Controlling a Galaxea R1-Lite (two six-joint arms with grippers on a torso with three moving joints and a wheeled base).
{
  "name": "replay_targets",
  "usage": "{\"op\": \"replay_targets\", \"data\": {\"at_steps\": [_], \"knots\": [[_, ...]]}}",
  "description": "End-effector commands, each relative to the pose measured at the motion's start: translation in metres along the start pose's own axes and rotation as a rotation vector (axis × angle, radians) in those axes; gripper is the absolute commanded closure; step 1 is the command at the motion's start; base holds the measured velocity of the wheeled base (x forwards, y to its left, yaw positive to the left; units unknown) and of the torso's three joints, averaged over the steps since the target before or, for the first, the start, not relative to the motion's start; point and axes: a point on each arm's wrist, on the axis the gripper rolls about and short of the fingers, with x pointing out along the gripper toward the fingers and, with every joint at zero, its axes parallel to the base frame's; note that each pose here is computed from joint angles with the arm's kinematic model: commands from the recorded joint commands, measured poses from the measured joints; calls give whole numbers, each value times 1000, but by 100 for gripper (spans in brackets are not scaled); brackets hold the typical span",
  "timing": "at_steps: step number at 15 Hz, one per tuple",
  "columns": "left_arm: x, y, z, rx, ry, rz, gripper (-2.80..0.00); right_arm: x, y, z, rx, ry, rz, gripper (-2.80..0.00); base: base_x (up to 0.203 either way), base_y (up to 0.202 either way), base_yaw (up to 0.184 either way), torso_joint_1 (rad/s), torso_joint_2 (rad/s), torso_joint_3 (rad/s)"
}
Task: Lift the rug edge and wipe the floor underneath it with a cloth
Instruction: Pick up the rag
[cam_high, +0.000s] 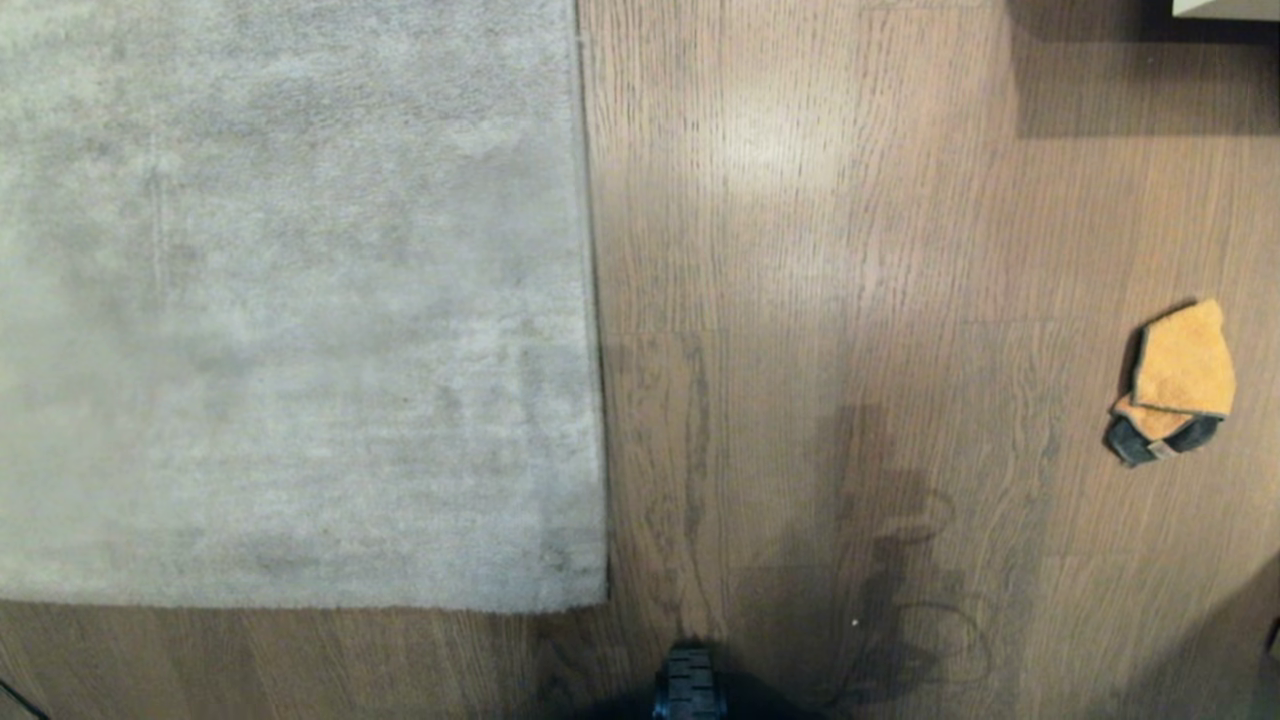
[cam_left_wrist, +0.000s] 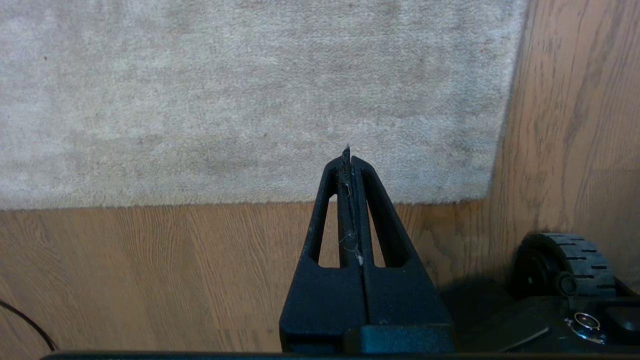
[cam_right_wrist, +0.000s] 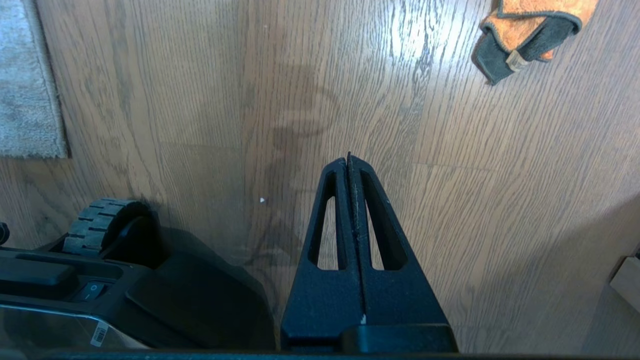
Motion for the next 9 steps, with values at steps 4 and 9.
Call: {"op": "replay_targets", "data": {"at_steps": [4,9], "knots": [[0,0,0,0,0,0,0,0,0,0,-2,0,2,0,0,0,0,2,1,-9],[0,0,0,2,1,0,0,0,0,0,-1,0,2,0,0,0,0,0,0,0]]}}
